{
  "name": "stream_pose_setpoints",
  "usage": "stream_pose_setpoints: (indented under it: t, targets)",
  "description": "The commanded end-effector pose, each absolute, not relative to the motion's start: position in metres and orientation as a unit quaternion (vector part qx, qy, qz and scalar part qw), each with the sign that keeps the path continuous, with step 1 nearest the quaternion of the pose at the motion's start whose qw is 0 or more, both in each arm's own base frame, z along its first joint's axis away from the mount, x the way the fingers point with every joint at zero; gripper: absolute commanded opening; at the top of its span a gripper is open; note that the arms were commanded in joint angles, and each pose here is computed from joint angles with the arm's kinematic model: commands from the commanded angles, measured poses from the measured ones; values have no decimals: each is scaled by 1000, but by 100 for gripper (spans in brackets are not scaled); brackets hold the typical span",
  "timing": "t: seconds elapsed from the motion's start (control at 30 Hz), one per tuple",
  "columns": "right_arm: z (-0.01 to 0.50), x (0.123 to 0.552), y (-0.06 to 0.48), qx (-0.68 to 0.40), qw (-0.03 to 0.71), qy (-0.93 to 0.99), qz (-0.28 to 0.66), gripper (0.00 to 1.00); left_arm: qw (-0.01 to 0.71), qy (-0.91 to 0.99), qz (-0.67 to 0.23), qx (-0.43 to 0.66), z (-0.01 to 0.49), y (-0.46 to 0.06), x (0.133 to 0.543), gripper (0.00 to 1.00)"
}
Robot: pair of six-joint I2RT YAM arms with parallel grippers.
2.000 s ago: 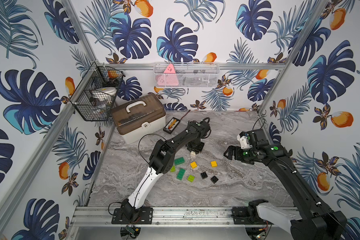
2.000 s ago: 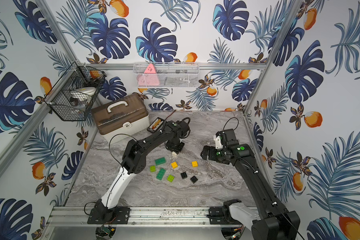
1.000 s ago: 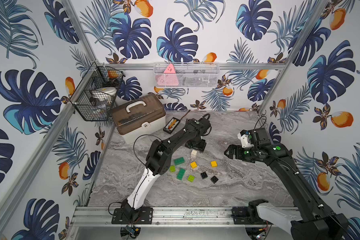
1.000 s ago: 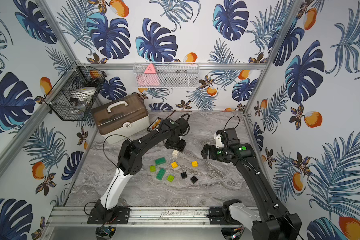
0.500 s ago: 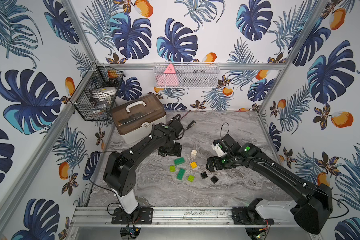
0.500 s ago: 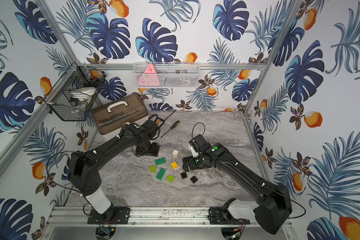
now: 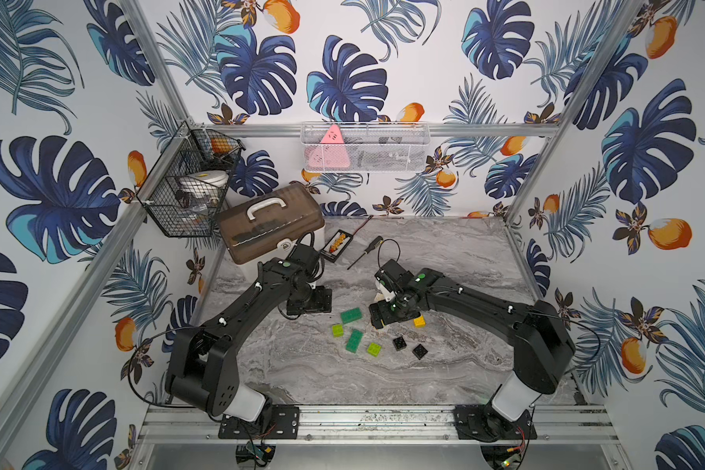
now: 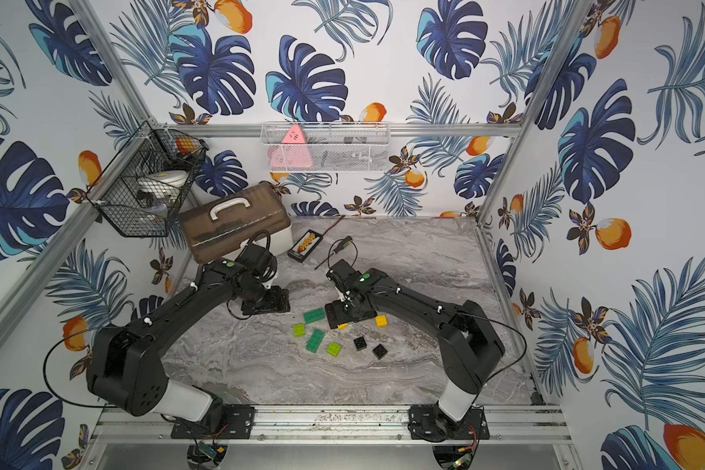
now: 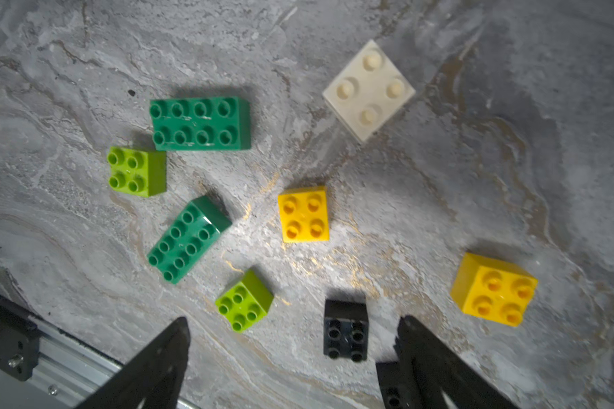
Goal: Assemble a giraffe with lego
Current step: Pick up the lego brick from the center of the board.
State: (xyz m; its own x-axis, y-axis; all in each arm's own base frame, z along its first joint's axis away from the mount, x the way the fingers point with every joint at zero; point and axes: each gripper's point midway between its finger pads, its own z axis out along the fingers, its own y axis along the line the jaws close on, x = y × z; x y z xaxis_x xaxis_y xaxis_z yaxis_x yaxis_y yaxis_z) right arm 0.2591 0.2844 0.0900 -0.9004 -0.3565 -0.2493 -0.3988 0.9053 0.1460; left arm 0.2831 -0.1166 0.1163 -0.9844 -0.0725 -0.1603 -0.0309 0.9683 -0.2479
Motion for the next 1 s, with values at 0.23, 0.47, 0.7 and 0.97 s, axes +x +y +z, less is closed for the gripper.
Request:
stream_pose_setpoints:
  t: [0.23, 0.47, 0.7, 0.97]
  targets:
    - [53, 274, 297, -236, 90, 966, 55, 84, 94, 986, -140, -18, 117, -112, 296, 85]
    - [34, 277, 294, -249, 75, 965, 46, 75, 91, 985, -143, -29, 111, -112, 296, 85]
    - [26, 282, 298, -252, 71, 964, 49, 63, 89, 986, -139, -31, 110, -111, 296, 85]
    - [22, 283, 298, -251, 68, 964, 53, 43, 91, 987, -131, -33, 110, -106, 295, 85]
